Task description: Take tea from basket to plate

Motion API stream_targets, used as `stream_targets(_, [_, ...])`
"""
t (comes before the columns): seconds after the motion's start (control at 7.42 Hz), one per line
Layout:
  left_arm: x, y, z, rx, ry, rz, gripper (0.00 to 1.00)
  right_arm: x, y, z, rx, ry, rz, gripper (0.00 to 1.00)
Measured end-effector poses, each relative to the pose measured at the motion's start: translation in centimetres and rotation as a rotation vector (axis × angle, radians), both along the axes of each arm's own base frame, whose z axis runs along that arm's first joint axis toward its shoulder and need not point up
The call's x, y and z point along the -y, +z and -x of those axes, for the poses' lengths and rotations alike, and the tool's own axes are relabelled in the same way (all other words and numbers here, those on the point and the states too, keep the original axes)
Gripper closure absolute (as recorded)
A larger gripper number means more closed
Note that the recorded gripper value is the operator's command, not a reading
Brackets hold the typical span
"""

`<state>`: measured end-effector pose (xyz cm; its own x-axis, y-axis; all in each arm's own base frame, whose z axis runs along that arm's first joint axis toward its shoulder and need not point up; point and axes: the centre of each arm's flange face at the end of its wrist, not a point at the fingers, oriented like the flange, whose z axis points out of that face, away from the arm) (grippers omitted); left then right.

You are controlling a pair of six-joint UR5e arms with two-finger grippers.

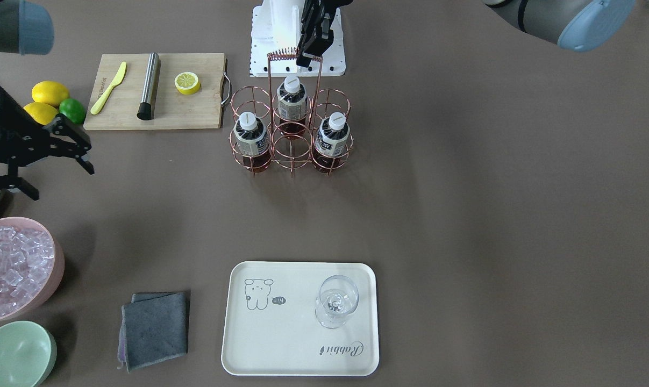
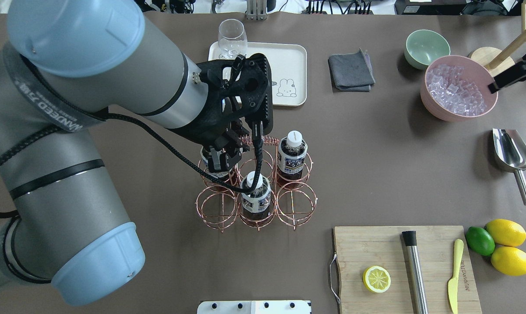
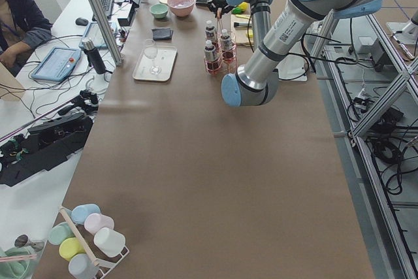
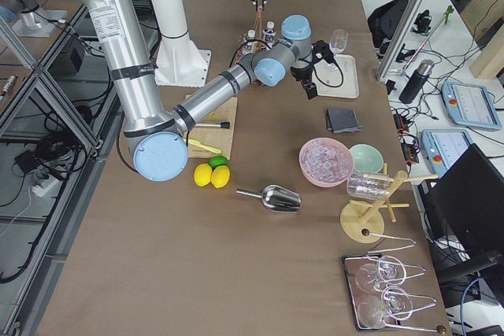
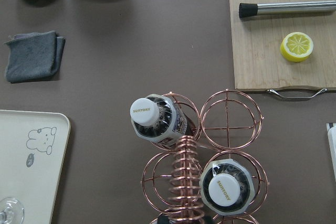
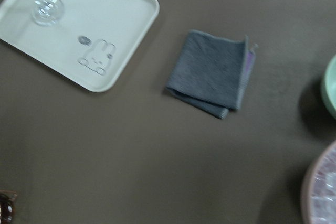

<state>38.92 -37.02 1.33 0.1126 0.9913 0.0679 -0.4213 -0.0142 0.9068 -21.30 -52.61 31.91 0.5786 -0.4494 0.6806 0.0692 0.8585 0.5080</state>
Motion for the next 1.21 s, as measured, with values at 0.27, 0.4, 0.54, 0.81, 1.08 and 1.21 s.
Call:
stream_targets(0.27, [-0.1,0.1,0.0,0.002,0.0,0.0,1.0,-2.1,-3.1,4.0,0.214,0.045,-0.084,0.0])
stream_targets(0.4, [-0.2,0.3,-0.1,0.004,0.002,0.002,1.0,-3.3,-4.2,5.8,0.284,0.054,-0.136,0.0])
stream_targets(0.54, [-0.2,0.5,-0.2,0.006,0.004,0.003,1.0,-4.8,-5.7,8.0,0.334,0.068,-0.185,0.0])
stream_targets(0.81, [-0.3,0.7,-0.3,0.008,0.006,0.005,1.0,-8.1,-7.9,13.0,0.376,0.09,-0.245,0.0])
stream_targets(1.08, [-0.3,0.7,-0.3,0.009,0.007,0.006,1.0,-10.5,-8.6,15.6,0.384,0.09,-0.263,0.0])
stream_targets(1.21, [-0.4,0.7,-0.3,0.007,0.009,0.005,1.0,-11.3,-8.8,16.4,0.387,0.082,-0.264,0.0])
